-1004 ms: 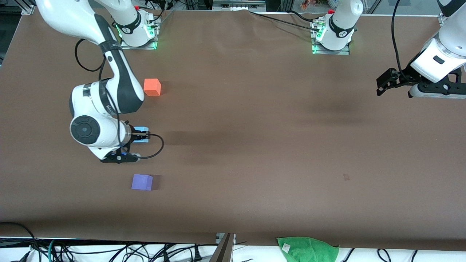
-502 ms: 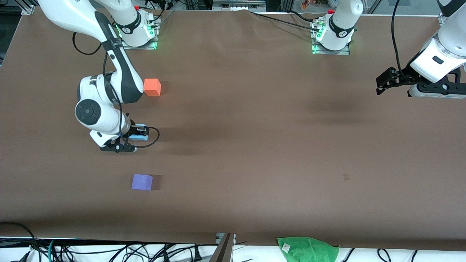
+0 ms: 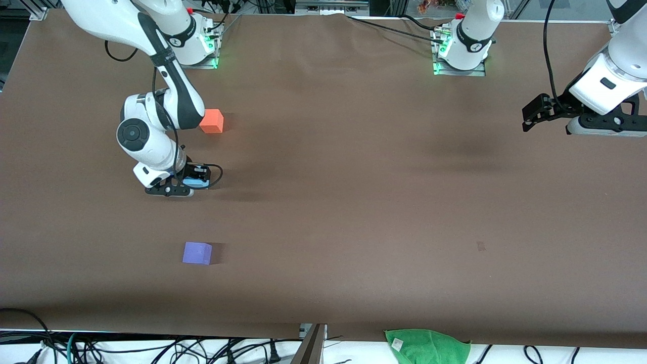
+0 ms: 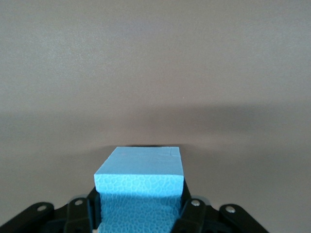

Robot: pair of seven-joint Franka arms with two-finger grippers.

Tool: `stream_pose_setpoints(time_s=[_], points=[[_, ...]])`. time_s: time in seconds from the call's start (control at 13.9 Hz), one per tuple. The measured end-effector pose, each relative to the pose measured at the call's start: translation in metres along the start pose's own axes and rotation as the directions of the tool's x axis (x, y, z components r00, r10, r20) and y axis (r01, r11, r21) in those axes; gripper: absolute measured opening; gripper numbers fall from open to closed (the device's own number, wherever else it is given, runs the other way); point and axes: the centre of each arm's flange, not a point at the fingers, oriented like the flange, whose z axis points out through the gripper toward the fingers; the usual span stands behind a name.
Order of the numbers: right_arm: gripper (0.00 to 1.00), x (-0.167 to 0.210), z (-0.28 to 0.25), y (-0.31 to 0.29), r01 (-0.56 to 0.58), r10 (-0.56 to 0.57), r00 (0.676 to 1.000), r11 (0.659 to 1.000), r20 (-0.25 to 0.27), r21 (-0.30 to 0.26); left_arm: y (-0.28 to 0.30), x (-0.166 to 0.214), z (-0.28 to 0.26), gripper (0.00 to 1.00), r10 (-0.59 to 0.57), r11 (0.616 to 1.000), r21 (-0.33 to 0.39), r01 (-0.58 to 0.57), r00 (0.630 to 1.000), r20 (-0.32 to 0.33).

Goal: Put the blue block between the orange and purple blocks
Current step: 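Lower the block between the orange and purple blocks, open the right gripper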

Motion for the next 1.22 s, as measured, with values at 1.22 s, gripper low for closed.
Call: stream_pose_setpoints(time_s=[1.22], points=[[0.58,-0.020,0.019,-0.008,0.022,-0.021,0.999,1.000,-0.050,0.016,0.000,0.000,0.000,1.00,0.000,1.000,0.000,0.000,1.000,0.001]])
